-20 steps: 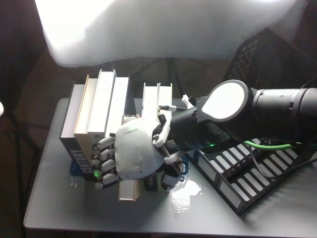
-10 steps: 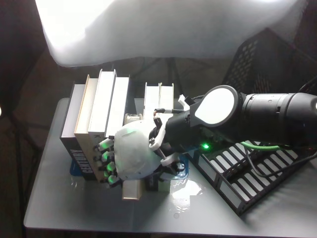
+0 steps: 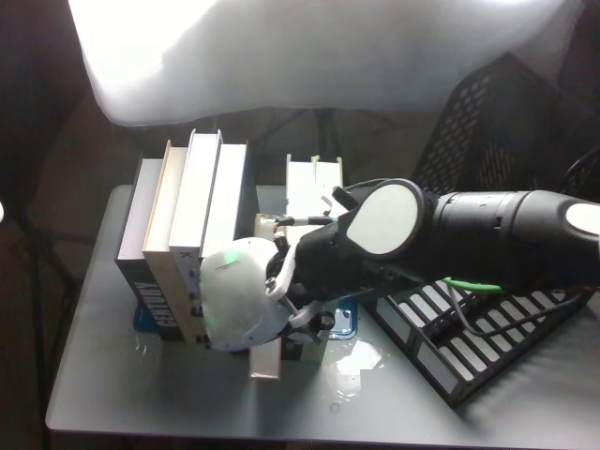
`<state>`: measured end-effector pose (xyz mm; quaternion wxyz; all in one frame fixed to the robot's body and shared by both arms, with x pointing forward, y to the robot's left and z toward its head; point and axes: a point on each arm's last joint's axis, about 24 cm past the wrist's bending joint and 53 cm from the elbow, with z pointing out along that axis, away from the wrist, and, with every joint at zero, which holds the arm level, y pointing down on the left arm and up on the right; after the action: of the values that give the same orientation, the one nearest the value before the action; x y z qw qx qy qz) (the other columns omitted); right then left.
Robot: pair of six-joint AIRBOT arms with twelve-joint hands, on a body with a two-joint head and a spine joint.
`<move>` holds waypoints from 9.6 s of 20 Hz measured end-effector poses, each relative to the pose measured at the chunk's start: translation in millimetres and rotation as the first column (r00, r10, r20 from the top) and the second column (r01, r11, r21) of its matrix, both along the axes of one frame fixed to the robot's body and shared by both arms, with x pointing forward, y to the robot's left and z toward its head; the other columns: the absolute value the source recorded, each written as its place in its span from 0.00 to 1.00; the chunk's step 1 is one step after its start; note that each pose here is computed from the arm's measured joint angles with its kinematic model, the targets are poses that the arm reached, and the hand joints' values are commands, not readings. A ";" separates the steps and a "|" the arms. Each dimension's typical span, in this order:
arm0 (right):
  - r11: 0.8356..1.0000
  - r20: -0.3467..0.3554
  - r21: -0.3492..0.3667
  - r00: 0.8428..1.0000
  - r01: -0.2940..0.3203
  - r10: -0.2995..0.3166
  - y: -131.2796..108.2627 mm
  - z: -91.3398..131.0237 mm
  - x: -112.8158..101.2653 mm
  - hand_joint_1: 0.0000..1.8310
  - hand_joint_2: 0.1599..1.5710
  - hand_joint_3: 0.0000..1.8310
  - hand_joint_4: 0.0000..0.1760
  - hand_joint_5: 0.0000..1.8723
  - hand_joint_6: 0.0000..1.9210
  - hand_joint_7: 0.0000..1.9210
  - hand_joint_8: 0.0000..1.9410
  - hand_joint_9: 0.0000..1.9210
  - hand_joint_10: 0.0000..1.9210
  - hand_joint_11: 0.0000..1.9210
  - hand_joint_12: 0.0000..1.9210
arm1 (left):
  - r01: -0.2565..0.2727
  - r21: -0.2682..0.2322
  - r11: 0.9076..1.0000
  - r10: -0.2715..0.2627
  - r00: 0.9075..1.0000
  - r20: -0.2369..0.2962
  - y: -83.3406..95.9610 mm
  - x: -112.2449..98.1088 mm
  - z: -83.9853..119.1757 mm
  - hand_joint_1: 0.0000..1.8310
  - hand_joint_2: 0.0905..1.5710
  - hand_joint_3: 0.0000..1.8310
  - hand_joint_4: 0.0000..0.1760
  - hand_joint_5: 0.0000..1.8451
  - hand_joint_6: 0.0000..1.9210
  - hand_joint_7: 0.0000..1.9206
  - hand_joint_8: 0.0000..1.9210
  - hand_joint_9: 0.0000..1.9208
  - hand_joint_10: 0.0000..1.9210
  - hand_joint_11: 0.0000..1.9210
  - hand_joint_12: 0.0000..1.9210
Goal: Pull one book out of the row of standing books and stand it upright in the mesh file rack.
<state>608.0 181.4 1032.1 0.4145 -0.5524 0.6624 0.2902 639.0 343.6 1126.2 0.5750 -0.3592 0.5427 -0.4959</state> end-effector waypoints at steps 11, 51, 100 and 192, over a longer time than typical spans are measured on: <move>1.000 -0.002 -0.006 1.000 -0.016 0.016 0.8 -1.7 -3.1 0.75 0.69 0.00 0.00 0.53 0.37 0.52 0.61 0.45 0.73 0.35 0.98 | -0.009 -0.001 1.000 0.009 1.000 -0.001 2.7 -0.8 -1.1 0.21 0.87 0.00 0.00 0.10 0.00 0.02 0.00 0.00 0.00 0.00 0.32; 0.892 -0.186 0.436 0.982 0.116 -0.037 -111.0 246.4 6.2 0.64 0.78 0.01 0.00 0.33 0.75 0.40 0.74 0.40 0.77 0.33 0.95 | 0.028 -0.043 0.999 -0.024 0.996 0.085 -14.8 9.5 26.0 0.24 0.89 0.00 0.00 0.10 0.00 0.04 0.01 0.00 0.00 0.00 0.00; 0.950 0.239 0.221 0.932 0.221 -0.272 -248.7 249.6 55.1 0.64 0.84 0.00 0.00 0.39 0.80 0.24 0.84 0.19 0.85 0.13 1.00 | 0.074 -0.062 0.995 -0.070 0.996 0.054 -36.4 20.2 19.7 0.11 0.88 0.00 0.19 0.05 0.00 0.00 0.00 0.00 0.00 0.00 0.00; 0.785 -0.055 0.055 0.787 0.617 -0.615 -265.1 110.2 139.4 0.63 0.67 0.00 0.00 0.54 0.50 0.58 0.68 0.55 0.80 0.52 0.99 | 0.067 -0.054 0.996 -0.065 0.997 0.040 -33.3 16.8 8.7 0.15 0.87 0.00 0.00 0.08 0.00 0.02 0.00 0.00 0.00 0.00 0.00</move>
<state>747.4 -83.7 1142.3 0.4942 -0.2863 0.8027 0.1719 655.8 310.3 1134.9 0.5584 -0.3472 0.5291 -0.5364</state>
